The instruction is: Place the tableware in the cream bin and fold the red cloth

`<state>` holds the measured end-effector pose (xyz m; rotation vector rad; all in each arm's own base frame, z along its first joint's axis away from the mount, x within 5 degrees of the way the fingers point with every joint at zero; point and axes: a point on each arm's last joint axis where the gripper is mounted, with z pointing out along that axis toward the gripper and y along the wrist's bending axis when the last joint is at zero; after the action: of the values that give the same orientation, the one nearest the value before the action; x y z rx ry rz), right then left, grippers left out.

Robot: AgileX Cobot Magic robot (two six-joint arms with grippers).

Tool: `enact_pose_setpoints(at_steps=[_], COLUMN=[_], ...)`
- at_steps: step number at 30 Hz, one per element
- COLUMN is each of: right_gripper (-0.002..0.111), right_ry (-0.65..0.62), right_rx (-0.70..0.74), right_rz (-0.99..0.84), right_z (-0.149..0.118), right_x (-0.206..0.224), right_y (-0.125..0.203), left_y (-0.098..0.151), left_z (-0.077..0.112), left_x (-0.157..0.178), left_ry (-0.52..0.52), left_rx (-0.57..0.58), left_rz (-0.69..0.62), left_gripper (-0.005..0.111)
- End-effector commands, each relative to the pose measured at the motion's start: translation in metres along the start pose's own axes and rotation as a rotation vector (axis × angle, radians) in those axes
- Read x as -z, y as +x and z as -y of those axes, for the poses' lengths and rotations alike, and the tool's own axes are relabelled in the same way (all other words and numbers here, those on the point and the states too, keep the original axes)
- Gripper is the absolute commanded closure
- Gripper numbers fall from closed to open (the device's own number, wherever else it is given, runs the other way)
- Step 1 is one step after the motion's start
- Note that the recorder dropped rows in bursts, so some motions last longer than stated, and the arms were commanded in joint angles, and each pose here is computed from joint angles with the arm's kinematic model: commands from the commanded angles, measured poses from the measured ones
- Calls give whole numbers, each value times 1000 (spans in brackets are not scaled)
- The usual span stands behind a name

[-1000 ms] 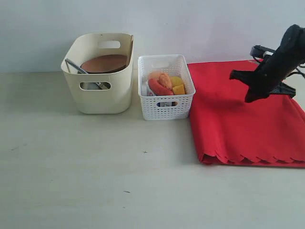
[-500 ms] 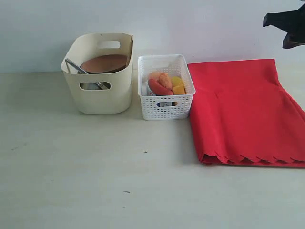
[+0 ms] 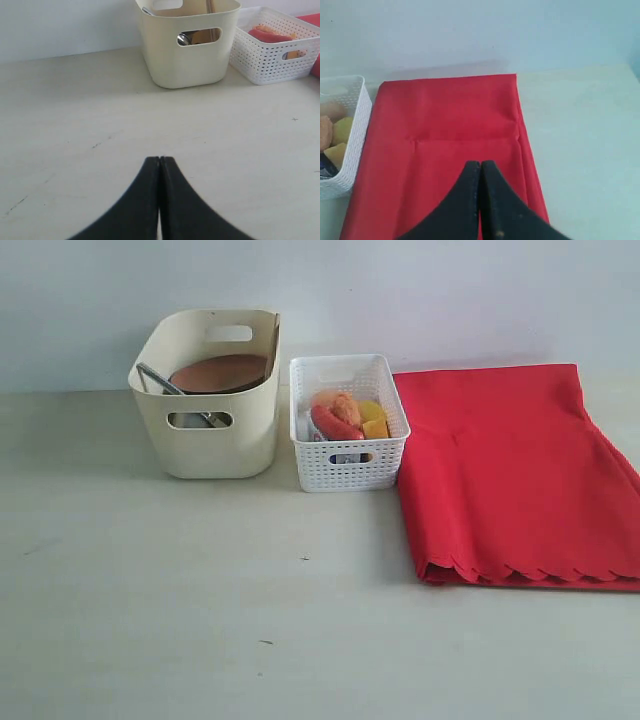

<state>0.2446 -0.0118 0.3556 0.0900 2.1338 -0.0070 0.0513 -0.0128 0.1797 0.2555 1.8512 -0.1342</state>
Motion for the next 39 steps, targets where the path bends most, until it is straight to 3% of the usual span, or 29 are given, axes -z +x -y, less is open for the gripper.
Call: enact_pose_setpoints(at_steps=[1, 8, 12, 18, 29, 39], right_gripper=[108, 108, 108, 108, 108, 108], right_ry=[-2, -13, -68, -160, -284, -324], right_rx=[53, 96, 19, 50, 146, 101], right_rz=[96, 277, 369, 452, 427, 409], right_z=[0, 0, -2, -9, -21, -23], right_x=[38, 112, 128, 151, 148, 147], right_y=[10, 43, 85, 123, 151, 153], left_y=[-1, -1, -1, -1, -1, -1], left_z=[0, 0, 0, 0, 0, 0], left_x=[0, 0, 0, 0, 0, 0], left_ry=[-4, -4, -4, -4, -4, -4], left_rx=[6, 6, 6, 6, 6, 6], left_rz=[19, 21, 21, 21, 21, 21], left_gripper=[107, 107, 107, 107, 107, 107])
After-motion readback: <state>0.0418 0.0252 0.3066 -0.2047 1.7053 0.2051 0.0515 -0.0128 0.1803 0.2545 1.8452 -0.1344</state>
